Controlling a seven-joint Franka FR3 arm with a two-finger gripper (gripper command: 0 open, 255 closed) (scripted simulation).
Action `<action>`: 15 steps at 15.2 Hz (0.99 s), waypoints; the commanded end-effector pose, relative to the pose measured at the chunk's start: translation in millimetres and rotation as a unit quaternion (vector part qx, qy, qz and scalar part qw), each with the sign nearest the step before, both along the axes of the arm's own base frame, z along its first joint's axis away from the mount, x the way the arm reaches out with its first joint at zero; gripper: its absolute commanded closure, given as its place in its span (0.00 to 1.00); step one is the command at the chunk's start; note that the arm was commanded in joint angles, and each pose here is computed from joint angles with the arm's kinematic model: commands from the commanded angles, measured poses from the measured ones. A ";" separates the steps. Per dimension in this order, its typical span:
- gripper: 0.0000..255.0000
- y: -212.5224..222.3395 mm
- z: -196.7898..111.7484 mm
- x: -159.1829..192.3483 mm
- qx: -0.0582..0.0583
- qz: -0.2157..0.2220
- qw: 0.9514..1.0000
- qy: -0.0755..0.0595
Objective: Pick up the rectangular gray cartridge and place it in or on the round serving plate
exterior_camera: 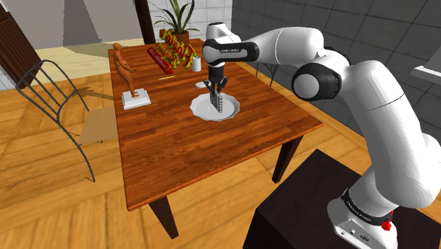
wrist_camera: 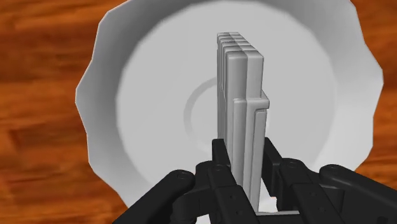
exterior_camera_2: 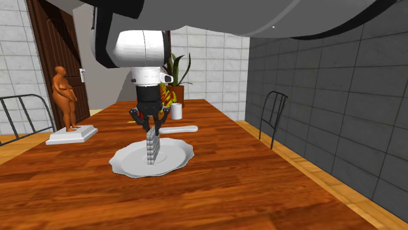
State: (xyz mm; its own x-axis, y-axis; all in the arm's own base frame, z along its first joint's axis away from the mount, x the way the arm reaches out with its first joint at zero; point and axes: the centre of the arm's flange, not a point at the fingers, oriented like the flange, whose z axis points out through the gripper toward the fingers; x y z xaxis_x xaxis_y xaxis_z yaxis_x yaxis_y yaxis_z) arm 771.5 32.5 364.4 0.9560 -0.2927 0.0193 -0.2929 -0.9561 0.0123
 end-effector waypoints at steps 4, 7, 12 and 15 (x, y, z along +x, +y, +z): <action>1.00 -0.5 -20.8 0.4 0.000 0.000 1.000 -0.001; 1.00 -0.5 -20.8 0.4 0.000 0.000 1.000 -0.001; 0.00 -2.0 -22.5 1.5 0.000 0.000 1.000 -0.001; 0.00 -4.3 -24.0 -0.8 0.000 0.000 1.000 -0.001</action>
